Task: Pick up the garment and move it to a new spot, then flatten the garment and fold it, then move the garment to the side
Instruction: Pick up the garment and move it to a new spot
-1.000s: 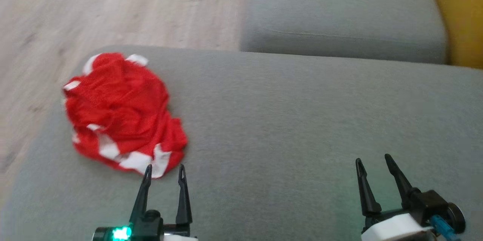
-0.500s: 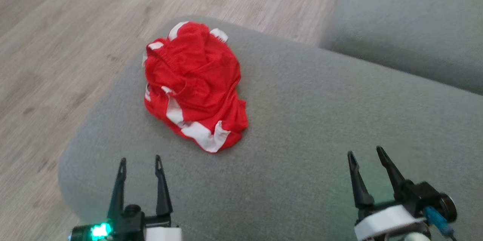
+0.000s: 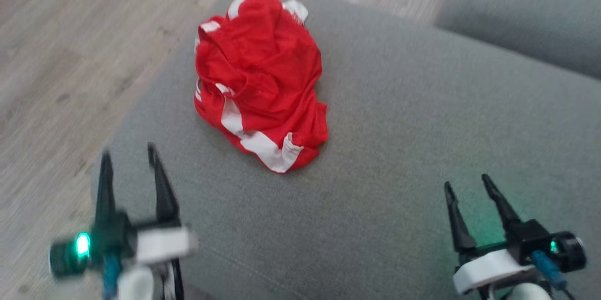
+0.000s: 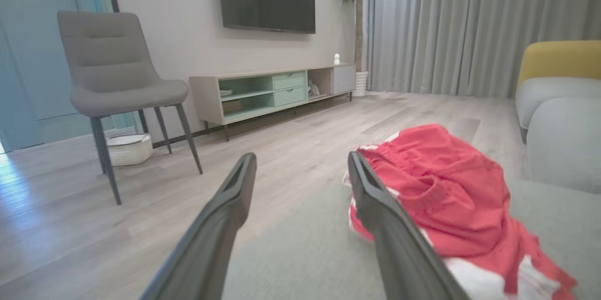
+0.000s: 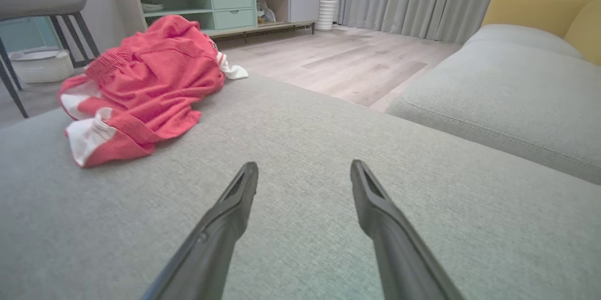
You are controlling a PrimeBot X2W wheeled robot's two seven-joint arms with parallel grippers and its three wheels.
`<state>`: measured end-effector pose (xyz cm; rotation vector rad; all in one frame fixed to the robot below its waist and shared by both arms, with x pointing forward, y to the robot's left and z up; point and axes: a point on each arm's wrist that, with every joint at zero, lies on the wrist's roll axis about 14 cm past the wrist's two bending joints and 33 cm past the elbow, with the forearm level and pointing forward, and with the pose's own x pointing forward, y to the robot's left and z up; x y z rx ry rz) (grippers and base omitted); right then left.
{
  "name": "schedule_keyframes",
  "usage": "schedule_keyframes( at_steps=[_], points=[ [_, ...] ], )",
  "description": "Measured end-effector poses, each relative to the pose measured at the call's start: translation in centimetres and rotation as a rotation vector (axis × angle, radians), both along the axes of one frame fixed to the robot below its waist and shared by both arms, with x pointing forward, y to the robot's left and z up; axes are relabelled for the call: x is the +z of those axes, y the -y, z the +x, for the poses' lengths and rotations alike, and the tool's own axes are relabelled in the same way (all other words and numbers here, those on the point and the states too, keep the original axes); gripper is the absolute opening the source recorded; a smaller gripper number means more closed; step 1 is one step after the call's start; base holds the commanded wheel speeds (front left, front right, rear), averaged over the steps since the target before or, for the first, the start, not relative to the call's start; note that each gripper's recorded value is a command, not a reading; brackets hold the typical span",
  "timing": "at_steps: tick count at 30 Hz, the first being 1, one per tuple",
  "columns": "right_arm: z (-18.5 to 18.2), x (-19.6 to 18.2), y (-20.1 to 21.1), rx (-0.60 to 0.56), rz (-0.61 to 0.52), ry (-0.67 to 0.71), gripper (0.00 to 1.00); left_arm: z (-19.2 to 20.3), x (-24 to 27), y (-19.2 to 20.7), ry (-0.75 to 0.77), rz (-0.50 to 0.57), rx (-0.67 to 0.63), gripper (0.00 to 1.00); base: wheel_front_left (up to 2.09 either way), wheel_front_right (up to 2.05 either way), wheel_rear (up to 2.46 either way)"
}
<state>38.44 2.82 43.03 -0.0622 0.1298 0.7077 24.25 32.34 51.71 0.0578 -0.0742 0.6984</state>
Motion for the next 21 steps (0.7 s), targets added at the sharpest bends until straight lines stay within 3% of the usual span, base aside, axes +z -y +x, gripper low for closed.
schedule_keyframes(
  at_steps=[5,12,17,21],
  points=[
    [1.6,-1.7,1.6,-0.011,-0.050,-0.001,1.00,6.3,2.8,-1.8,0.071,0.005,-0.098,1.00,0.00,0.00,0.00],
    [3.4,-3.5,3.2,0.008,-0.111,0.017,1.00,14.4,2.8,-3.9,-0.036,-0.055,-0.194,1.00,0.00,0.00,0.00],
    [4.4,-4.7,5.2,-0.014,-0.139,0.013,1.00,20.3,1.4,-4.3,-0.136,-0.189,-0.256,1.00,0.00,0.00,0.00],
    [4.8,-5.4,6.6,-0.038,-0.144,0.004,1.00,22.5,-2.3,-4.6,-0.278,-0.292,-0.251,1.00,0.00,0.00,0.00]
  ],
)
